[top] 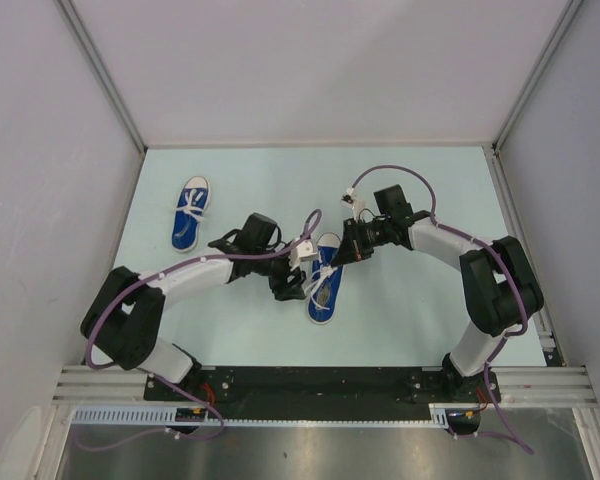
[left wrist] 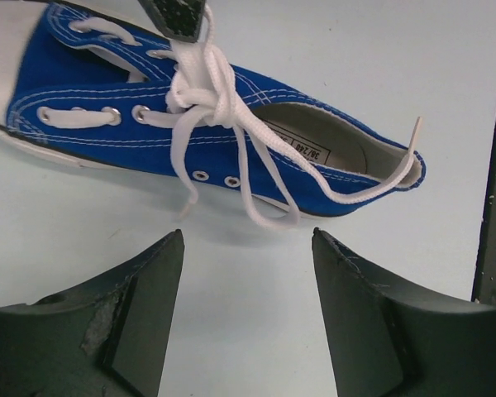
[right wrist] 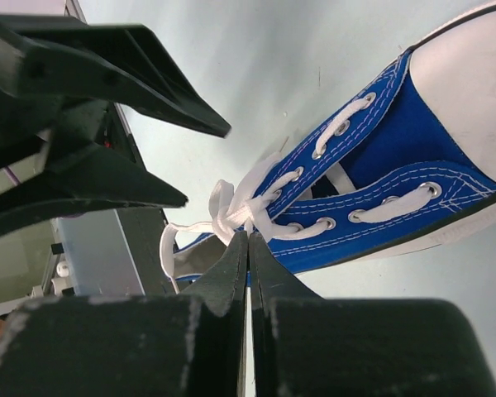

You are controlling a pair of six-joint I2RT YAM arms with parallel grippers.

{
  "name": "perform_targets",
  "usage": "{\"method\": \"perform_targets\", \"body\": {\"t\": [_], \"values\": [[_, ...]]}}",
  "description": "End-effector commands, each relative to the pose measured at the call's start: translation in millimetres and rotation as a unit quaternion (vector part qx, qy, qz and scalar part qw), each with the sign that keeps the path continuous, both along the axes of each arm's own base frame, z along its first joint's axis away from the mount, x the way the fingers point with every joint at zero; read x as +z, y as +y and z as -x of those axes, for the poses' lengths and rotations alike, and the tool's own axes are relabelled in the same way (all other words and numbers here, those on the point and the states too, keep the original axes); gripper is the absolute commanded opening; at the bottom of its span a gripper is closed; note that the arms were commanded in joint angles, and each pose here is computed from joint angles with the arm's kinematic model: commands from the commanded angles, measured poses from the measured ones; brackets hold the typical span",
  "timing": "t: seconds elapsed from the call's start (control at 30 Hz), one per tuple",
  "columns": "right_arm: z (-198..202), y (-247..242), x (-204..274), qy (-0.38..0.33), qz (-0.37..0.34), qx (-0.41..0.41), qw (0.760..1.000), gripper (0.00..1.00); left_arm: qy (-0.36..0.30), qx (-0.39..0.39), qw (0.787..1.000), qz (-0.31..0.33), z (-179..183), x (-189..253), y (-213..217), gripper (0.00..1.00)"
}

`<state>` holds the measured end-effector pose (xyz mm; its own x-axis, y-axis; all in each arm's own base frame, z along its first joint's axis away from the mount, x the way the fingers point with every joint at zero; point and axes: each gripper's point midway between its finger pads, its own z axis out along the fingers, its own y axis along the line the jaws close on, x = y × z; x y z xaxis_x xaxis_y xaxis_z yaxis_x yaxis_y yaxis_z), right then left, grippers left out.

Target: Tie the shoes

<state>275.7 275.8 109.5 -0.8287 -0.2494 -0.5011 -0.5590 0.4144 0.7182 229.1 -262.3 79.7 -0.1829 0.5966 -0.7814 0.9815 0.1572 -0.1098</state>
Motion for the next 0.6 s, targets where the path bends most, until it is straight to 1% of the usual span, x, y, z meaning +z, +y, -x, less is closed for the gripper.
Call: {"method": "perform_targets", "body": {"t": [0.0, 0.1, 0.27, 0.43, 0.5, 0.57], "values": [[-10, 4, 22, -0.036, -0.014, -0.001, 0.999, 0.00, 0.003, 0.008, 1.000, 0.009, -11, 6, -18, 0.69], [-11, 3, 22, -0.039, -0.013, -0.001, 0.999, 0.00, 0.020, 0.003, 1.000, 0.010, -10, 4, -23, 0.69], [-10, 1, 22, -0.039, -0.011, 0.000, 0.999, 0.00, 0.040, -0.018, 0.999, 0.015, 0, 3, -31, 0.68], [-11, -1, 21, -0.038, -0.011, -0.002, 0.999, 0.00, 0.049, -0.016, 0.999, 0.014, -4, 0, -38, 0.66], [-11, 0, 21, -0.038, -0.013, -0.001, 0.999, 0.00, 0.048, -0.012, 0.999, 0.014, -9, 1, -41, 0.62], [-10, 1, 21, -0.037, -0.013, 0.001, 0.999, 0.00, 0.055, -0.009, 0.998, 0.009, -11, -3, -43, 0.53]]}}
